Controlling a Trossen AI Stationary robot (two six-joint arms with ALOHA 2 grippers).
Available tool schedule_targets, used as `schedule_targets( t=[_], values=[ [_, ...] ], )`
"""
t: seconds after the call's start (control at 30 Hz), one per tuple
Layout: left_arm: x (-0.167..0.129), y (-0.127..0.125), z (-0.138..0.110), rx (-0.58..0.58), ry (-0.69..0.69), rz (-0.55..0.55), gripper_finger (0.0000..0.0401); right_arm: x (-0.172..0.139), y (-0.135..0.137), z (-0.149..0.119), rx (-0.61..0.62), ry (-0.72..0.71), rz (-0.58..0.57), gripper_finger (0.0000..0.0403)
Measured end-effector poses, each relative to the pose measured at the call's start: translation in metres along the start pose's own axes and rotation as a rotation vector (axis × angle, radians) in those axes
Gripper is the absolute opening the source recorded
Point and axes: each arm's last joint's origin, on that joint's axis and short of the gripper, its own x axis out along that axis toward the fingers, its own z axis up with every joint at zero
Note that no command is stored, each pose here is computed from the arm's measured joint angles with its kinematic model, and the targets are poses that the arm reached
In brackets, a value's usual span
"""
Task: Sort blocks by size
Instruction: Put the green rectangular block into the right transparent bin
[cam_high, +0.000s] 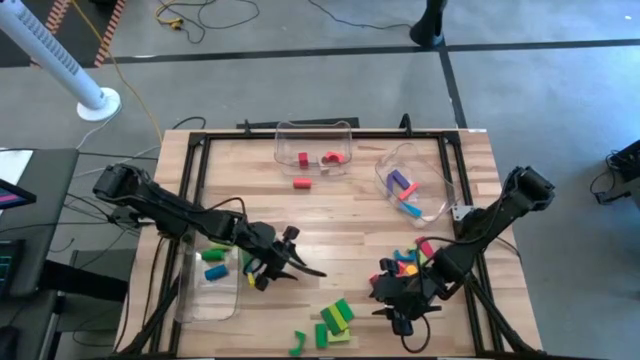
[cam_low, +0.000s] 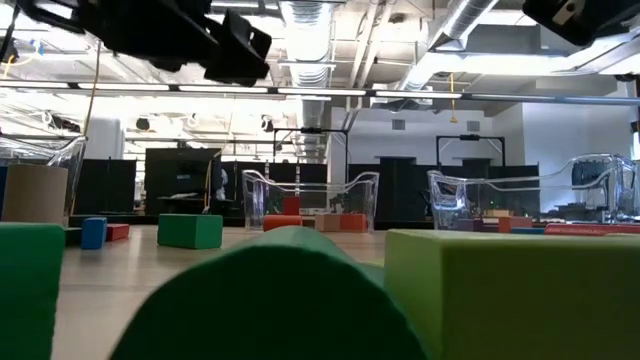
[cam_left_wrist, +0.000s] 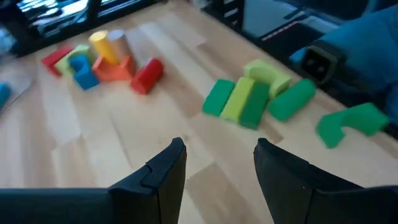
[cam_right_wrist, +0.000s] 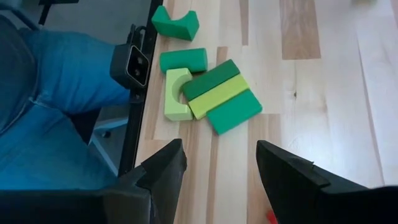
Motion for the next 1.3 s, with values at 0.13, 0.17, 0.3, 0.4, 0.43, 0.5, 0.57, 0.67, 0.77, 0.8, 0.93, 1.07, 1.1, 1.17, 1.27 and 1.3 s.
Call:
schedule_targets(
  t=[0.13, 0.17, 0.3, 0.4, 0.43, 0.5, 0.57, 0.67, 0.77, 0.8, 0.93, 1.07, 1.1, 1.17, 1.27, 1.3],
  values=[
    [0.000, -0.001, 0.004, 0.015, -0.017, -0.032, 0.0180, -0.001, 0.002, -0.003, 0.012, 0.011, 0.000, 0.0230],
    [0.001, -0.001, 0.004, 0.016, -0.010, -0.034, 0.0180, -0.001, 0.002, -0.003, 0.017, 0.014, -0.002, 0.0230],
    [0.012, -0.002, -0.008, 0.007, 0.057, -0.044, 0.0180, -0.002, 0.004, -0.005, 0.020, 0.009, -0.006, 0.0230],
    [0.025, -0.002, -0.012, 0.000, 0.103, -0.061, 0.0180, -0.002, 0.004, -0.004, 0.021, 0.000, -0.013, 0.0230],
    [0.030, -0.003, -0.013, -0.001, 0.124, -0.076, 0.0180, -0.002, 0.004, -0.004, 0.022, -0.003, -0.012, 0.0230],
    [0.038, -0.004, -0.010, 0.015, 0.153, -0.096, 0.0180, -0.002, 0.004, -0.004, 0.023, -0.004, -0.011, 0.0230],
    [0.044, -0.004, -0.009, 0.028, 0.209, -0.107, 0.0180, -0.002, 0.004, -0.004, 0.029, -0.004, -0.011, 0.0230],
    [0.048, 0.000, -0.003, 0.047, 0.295, -0.085, 0.0180, -0.002, 0.004, -0.004, 0.042, -0.004, -0.011, 0.0230],
    [0.045, 0.005, 0.002, 0.066, 0.369, -0.052, 0.0180, -0.002, 0.006, -0.005, 0.041, -0.003, -0.010, 0.0230],
    [0.044, 0.007, 0.004, 0.071, 0.377, -0.046, 0.0180, -0.002, 0.006, -0.005, 0.037, -0.006, -0.012, 0.0230],
    [0.045, 0.014, 0.011, 0.089, 0.299, -0.047, 0.0180, -0.002, 0.006, -0.002, -0.020, -0.057, -0.041, 0.0230],
    [0.047, 0.021, 0.021, 0.107, 0.176, -0.053, 0.0180, -0.001, 0.004, 0.011, -0.135, -0.172, -0.061, 0.0230],
    [0.047, 0.024, 0.021, 0.105, 0.165, -0.046, 0.0180, -0.001, 0.003, 0.014, -0.156, -0.187, -0.062, 0.0230],
    [0.046, 0.028, 0.020, 0.095, 0.166, -0.034, 0.0180, -0.001, 0.001, 0.017, -0.190, -0.199, -0.068, 0.0230],
    [0.045, 0.032, 0.017, 0.075, 0.190, -0.027, 0.0180, 0.000, -0.001, 0.018, -0.199, -0.197, -0.075, 0.0230],
    [0.045, 0.033, 0.016, 0.069, 0.193, -0.026, 0.0180, 0.000, -0.001, 0.018, -0.199, -0.196, -0.075, 0.0230]
  ],
)
